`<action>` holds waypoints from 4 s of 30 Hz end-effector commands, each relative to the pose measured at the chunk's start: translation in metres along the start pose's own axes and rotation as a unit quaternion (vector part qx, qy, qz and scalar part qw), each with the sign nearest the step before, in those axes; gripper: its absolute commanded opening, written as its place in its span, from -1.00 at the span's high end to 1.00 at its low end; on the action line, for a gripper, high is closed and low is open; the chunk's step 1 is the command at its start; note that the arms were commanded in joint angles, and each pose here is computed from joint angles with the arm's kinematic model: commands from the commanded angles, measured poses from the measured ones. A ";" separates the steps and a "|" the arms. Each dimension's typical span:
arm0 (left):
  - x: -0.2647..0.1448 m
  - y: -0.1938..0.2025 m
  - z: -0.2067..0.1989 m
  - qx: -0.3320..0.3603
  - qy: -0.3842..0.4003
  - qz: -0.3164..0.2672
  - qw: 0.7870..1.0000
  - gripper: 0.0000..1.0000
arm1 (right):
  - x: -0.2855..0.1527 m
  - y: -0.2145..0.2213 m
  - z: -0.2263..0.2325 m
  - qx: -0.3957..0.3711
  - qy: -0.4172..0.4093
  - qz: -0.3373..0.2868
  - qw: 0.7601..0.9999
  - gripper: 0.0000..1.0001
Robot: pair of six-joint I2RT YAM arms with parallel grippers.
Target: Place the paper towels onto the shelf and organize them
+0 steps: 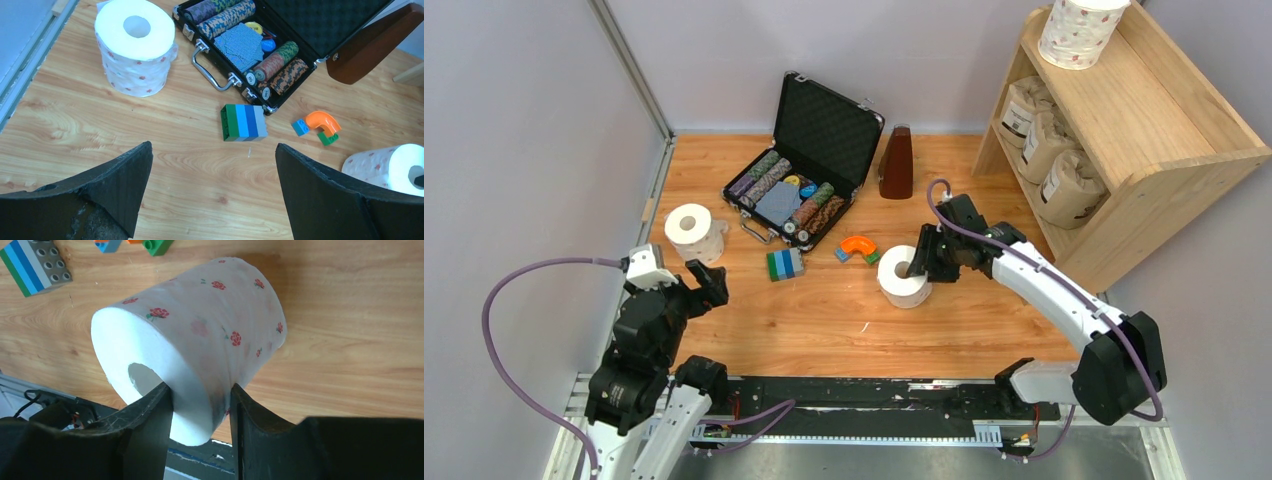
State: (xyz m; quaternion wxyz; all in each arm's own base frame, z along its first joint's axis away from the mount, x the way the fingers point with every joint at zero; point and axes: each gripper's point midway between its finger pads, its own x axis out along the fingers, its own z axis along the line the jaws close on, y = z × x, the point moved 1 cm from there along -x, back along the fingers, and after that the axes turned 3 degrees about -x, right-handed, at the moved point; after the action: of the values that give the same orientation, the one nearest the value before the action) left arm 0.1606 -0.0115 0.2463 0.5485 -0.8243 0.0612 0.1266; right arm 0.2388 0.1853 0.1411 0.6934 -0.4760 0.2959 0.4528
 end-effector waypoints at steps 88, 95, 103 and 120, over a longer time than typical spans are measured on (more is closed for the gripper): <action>-0.006 -0.011 0.004 -0.010 -0.002 -0.039 0.999 -1.00 | -0.095 -0.079 0.077 -0.396 0.129 -0.122 0.901 0.53; -0.006 -0.011 0.003 -0.009 0.002 -0.039 0.999 -1.00 | -0.192 -0.148 0.079 -0.361 0.178 -0.273 0.874 0.54; -0.006 -0.011 0.002 -0.008 0.005 -0.039 0.999 -1.00 | -0.285 -0.207 0.066 -0.329 0.228 -0.406 0.822 0.45; -0.005 -0.010 0.002 -0.007 0.006 -0.037 0.999 -1.00 | -0.416 -0.261 0.003 -0.235 0.329 -0.553 0.728 0.29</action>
State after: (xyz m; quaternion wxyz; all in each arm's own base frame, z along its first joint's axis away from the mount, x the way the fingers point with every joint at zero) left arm 0.1541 -0.0055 0.2521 0.5425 -0.8319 0.0368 0.1111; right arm 0.3159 0.0331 0.5560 0.5395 -0.8349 0.0844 -0.0688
